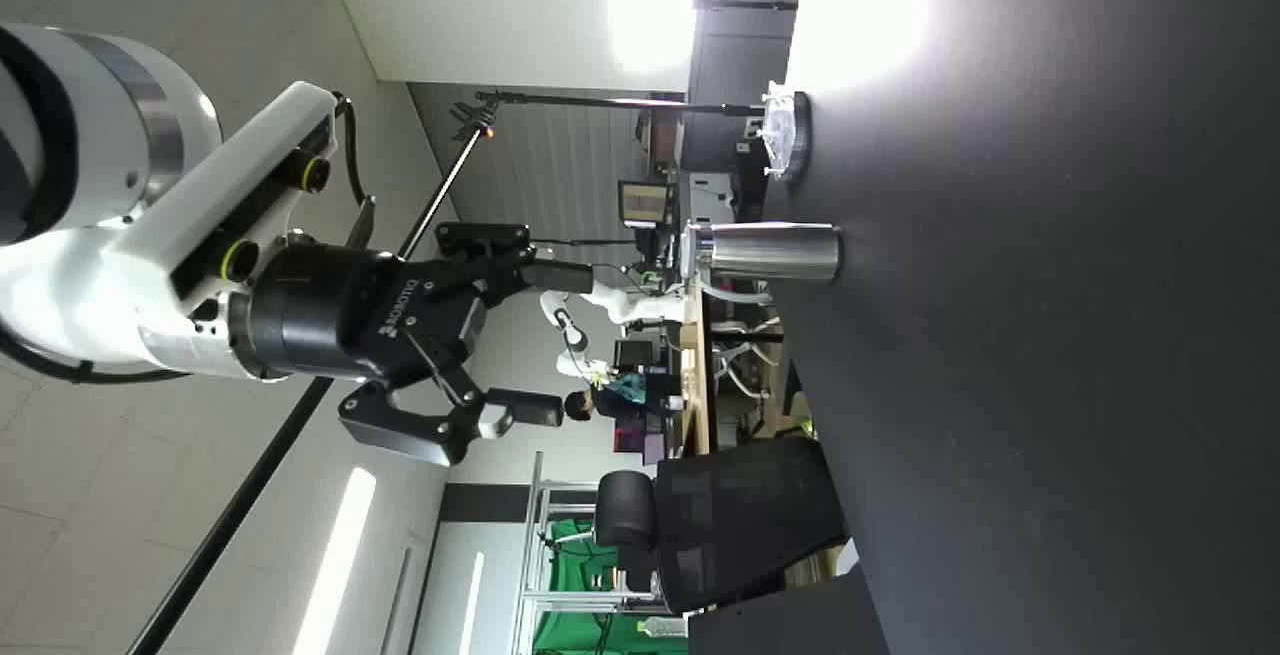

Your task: Push down on the top of the flask

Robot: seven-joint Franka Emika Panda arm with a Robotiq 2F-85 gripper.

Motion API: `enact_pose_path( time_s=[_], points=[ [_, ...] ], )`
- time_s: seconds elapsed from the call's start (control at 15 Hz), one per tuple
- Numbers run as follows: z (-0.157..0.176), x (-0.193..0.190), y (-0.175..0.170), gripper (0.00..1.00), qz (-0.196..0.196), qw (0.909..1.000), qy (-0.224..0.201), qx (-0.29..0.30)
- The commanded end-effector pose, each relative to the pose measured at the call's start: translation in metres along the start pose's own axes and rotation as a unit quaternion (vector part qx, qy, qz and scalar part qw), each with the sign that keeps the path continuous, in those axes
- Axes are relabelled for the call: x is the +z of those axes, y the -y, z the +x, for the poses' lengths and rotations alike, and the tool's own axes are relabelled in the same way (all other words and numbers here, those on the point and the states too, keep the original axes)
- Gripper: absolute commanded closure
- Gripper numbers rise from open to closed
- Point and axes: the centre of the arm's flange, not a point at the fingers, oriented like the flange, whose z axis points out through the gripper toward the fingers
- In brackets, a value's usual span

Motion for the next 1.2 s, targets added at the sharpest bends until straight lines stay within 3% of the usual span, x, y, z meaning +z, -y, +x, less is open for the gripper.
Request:
enact_pose_path(
  time_s=[0.0,0.73,1.13],
  points=[
    [0.000,0.000,0.000,0.00,0.000,1.0000,0.000,0.000],
    [0.000,0.000,0.000,0.00,0.000,1.0000,0.000,0.000],
    [0.082,-0.010,-0.089,0.00,0.006,0.9984,-0.030,0.047]
  ],
)
